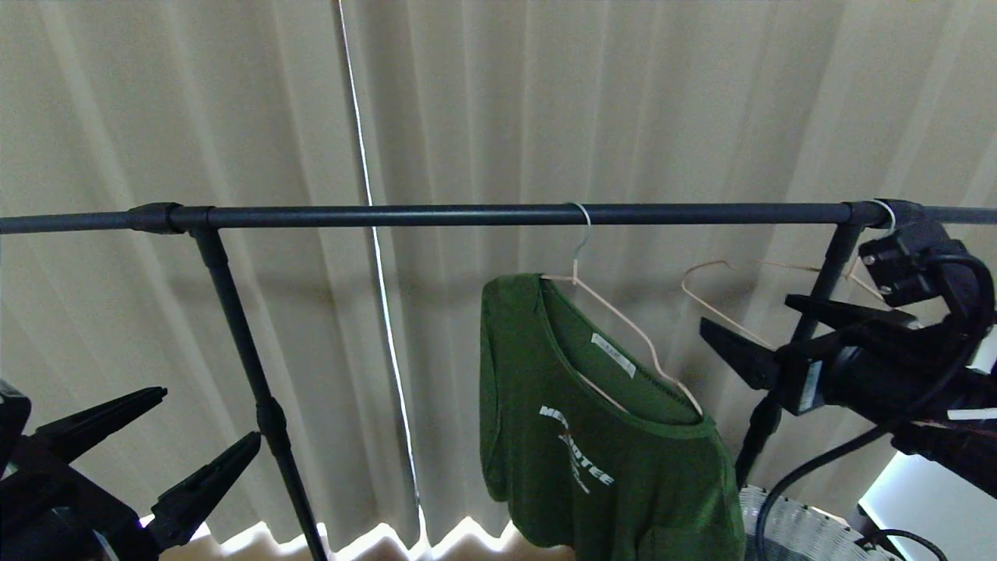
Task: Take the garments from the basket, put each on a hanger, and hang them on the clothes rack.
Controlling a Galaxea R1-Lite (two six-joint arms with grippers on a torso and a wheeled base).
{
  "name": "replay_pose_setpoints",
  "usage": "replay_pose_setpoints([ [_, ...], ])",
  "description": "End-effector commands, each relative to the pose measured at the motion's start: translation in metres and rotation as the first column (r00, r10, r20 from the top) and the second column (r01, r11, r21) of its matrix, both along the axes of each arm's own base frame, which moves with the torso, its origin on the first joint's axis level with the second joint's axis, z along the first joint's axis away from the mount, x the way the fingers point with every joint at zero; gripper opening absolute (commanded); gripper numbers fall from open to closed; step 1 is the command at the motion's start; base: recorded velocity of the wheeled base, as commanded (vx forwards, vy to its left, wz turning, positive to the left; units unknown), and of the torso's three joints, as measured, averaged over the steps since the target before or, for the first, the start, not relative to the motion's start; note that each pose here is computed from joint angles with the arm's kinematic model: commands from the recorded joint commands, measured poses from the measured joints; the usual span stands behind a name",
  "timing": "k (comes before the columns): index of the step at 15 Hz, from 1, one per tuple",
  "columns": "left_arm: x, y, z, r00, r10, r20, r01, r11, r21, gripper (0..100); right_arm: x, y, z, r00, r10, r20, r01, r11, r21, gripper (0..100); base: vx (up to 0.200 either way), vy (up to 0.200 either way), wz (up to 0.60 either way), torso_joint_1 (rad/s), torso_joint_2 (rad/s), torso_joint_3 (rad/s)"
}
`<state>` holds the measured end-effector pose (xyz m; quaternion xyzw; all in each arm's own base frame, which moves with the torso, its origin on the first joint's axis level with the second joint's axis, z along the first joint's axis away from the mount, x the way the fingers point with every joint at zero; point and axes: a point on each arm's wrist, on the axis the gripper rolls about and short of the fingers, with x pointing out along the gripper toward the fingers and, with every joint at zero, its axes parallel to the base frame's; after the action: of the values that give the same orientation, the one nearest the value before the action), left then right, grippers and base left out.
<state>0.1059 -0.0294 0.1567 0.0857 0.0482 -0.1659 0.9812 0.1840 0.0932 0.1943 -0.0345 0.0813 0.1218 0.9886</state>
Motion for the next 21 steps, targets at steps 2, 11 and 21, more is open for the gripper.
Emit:
replay_pose_setpoints([
  [2,-0.001,0.002,-0.003,1.0,0.018,-0.007,-0.018,1.0,0.004,100,-0.024,-0.039,-0.012,0.989,-0.141,-0.045,0.14,0.99,-0.03,100,0.0,0.0,0.0,0.0,0.0,0.0],
  [11,-0.004,0.011,-0.015,0.995,0.091,-0.036,-0.089,0.994,0.063,100,-0.066,-0.068,-0.03,0.934,-0.251,-0.255,0.205,0.96,-0.193,100,-0.133,0.0,0.0,0.004,0.0,0.0],
  [21,-0.003,0.011,-0.013,0.996,0.09,-0.029,-0.088,0.994,0.066,100,-0.082,-0.077,-0.054,0.91,-0.286,-0.299,0.233,0.951,-0.201,100,-0.16,0.0,0.0,0.0,0.0,0.002],
])
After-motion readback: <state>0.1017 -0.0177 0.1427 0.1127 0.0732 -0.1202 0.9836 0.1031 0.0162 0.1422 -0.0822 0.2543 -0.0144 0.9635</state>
